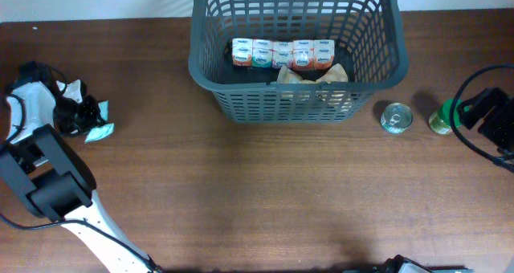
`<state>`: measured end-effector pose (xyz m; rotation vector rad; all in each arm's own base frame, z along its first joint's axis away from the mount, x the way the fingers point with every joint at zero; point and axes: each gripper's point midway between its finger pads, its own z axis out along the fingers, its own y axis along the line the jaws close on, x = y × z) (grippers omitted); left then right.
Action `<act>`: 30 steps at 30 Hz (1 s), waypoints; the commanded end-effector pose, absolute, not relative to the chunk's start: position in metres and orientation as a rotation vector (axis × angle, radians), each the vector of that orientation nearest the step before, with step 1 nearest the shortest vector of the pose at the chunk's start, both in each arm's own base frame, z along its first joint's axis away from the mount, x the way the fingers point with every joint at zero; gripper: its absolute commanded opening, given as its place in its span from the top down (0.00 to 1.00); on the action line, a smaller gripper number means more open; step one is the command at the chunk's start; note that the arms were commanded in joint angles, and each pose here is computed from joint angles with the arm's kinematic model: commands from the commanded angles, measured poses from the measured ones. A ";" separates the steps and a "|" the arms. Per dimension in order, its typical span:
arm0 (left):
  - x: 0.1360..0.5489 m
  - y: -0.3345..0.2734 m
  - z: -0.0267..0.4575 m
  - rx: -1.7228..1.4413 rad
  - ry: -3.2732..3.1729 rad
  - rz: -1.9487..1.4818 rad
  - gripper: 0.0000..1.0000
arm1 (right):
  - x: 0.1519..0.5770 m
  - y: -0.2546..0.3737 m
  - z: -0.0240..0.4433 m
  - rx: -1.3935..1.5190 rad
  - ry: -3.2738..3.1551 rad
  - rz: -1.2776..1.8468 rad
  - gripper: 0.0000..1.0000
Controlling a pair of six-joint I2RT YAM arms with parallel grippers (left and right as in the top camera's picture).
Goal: Pack container
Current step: 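Grasp the mint-green wipes packet with the left gripper, then place the green wipes packet into the basket and release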
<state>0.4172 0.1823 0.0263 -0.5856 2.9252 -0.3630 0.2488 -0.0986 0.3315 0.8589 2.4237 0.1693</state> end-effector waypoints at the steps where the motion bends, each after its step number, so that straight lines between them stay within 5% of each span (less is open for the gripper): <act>1: 0.468 0.141 0.129 -0.434 2.615 -0.763 0.98 | 0.249 -0.098 0.334 0.844 2.419 0.178 0.01; 3: 0.480 0.122 0.209 -0.172 2.510 -0.671 0.98 | 0.249 -0.098 0.334 0.844 2.419 0.178 0.01; 9: 0.474 0.038 0.353 0.418 2.232 -0.374 0.98 | 0.249 -0.098 0.334 0.844 2.419 0.177 0.01; 16: 0.432 -0.099 0.456 1.022 1.808 0.020 0.98 | 0.249 -0.098 0.334 0.844 2.419 0.178 0.01; 22: 0.421 -0.197 0.433 1.482 1.573 0.313 0.98 | 0.249 -0.098 0.334 0.844 2.419 0.178 0.01; 30: 0.473 -0.251 0.305 1.830 1.583 0.283 0.98 | 0.249 -0.098 0.334 0.844 2.419 0.178 0.01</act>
